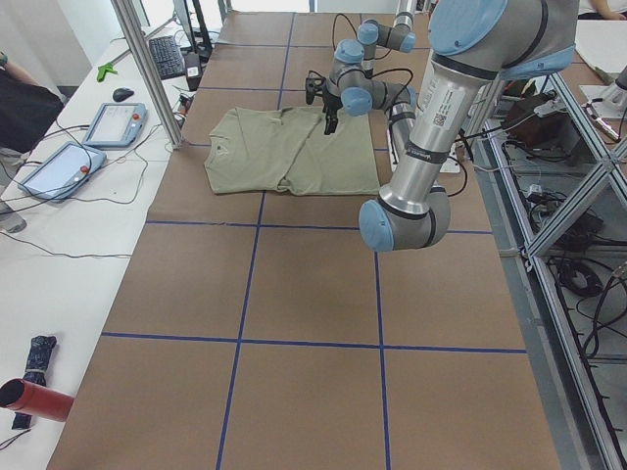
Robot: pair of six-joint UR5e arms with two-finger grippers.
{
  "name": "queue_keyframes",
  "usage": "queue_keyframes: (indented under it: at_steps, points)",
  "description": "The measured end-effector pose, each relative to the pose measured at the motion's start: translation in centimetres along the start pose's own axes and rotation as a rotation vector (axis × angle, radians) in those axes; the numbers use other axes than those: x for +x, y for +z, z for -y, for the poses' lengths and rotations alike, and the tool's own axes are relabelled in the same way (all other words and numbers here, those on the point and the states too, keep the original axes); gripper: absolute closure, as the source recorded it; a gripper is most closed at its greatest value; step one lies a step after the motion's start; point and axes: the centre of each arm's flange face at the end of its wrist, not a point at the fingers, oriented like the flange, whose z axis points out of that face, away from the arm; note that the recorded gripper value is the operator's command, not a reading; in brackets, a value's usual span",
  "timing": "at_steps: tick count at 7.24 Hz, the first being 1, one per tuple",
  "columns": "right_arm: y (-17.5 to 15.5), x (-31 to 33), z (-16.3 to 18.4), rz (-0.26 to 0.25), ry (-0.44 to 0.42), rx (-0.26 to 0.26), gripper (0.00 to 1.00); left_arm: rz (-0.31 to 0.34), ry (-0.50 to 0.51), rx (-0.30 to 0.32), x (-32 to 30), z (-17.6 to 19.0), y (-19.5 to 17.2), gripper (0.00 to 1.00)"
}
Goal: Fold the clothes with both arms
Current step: 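Lower the left gripper to its hem corner while the right gripper grasps the other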
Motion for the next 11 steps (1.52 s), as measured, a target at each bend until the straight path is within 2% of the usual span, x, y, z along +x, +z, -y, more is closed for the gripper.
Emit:
queue_keyframes:
  at_steps: [2, 5, 8, 11]
  points:
    - [-1.6, -1.0, 0.2, 0.037, -0.002, 0.012, 1.00, 0.069, -0.008, -0.056, -4.3, -2.9, 3.4, 0.01]
    - [-2.6, -1.1, 1.2, 0.053, 0.009, 0.032, 1.00, 0.041, -0.120, -0.133, -9.8, -9.6, 6.6, 0.02]
    - [-2.7, -1.1, 1.3, 0.054, 0.010, 0.038, 1.00, 0.111, -0.147, -0.154, -12.0, -14.9, 9.5, 0.04]
    - [-2.7, -1.1, 1.4, 0.053, 0.011, 0.039, 1.00, 0.156, -0.152, -0.161, -12.8, -16.2, 11.4, 0.17]
